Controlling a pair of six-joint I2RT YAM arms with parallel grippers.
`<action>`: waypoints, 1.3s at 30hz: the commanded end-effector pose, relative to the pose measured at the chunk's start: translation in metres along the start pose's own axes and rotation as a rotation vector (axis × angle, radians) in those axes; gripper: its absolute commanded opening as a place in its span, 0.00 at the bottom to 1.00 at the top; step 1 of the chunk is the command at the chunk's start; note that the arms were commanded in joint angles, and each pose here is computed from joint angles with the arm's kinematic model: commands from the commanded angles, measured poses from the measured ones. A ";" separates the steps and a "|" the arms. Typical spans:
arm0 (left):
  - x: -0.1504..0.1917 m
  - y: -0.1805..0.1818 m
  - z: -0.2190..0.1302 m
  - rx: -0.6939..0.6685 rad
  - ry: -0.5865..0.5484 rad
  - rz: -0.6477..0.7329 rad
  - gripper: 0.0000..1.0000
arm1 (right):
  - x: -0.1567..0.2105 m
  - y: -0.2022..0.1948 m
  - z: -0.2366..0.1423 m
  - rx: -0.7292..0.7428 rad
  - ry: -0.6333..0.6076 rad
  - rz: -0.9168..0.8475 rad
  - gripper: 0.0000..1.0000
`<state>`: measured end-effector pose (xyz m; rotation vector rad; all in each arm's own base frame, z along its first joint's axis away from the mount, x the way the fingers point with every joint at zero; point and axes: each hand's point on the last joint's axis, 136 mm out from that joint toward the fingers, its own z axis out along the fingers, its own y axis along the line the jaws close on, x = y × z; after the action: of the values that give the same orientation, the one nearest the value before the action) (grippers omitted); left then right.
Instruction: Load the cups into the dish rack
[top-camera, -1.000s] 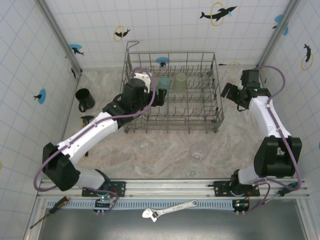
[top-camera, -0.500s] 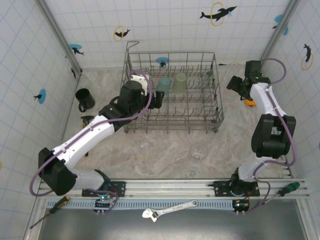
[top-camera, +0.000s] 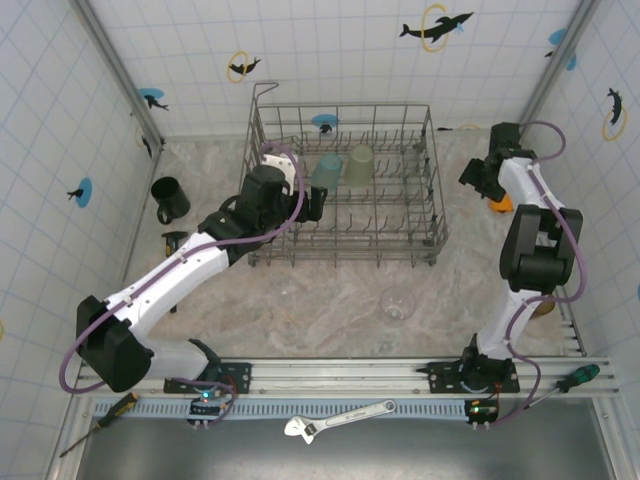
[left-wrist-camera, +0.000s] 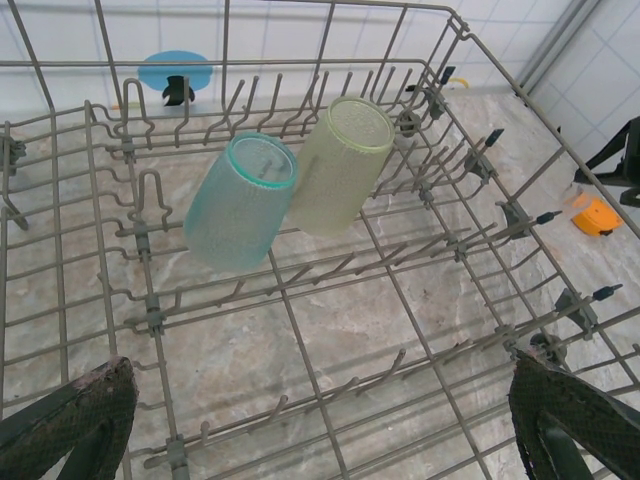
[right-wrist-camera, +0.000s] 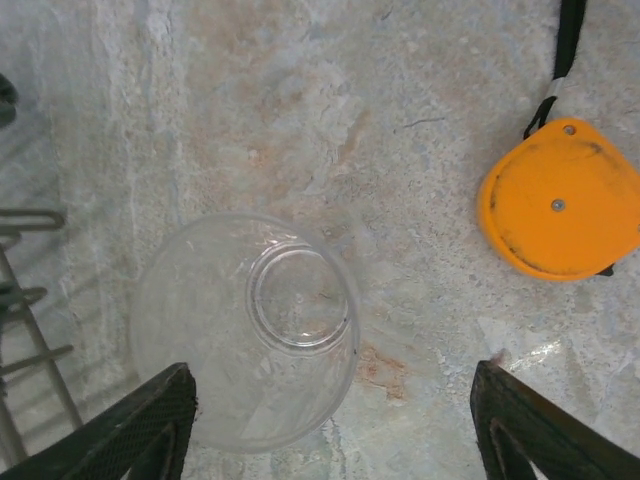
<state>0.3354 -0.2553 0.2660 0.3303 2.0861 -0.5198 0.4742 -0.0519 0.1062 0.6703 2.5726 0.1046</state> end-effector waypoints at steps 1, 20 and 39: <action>0.004 0.003 -0.004 -0.017 0.008 -0.017 0.98 | -0.011 0.004 -0.001 -0.020 -0.001 0.003 0.69; 0.008 0.006 -0.007 -0.027 0.017 -0.047 0.98 | 0.001 -0.002 0.026 -0.020 0.077 0.018 0.41; 0.009 0.009 -0.009 -0.046 0.038 -0.030 0.98 | 0.004 0.001 -0.001 -0.064 0.053 0.017 0.00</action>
<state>0.3314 -0.2503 0.2543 0.2842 2.1373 -0.5201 0.4763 -0.0486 0.0758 0.6887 2.6566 0.1920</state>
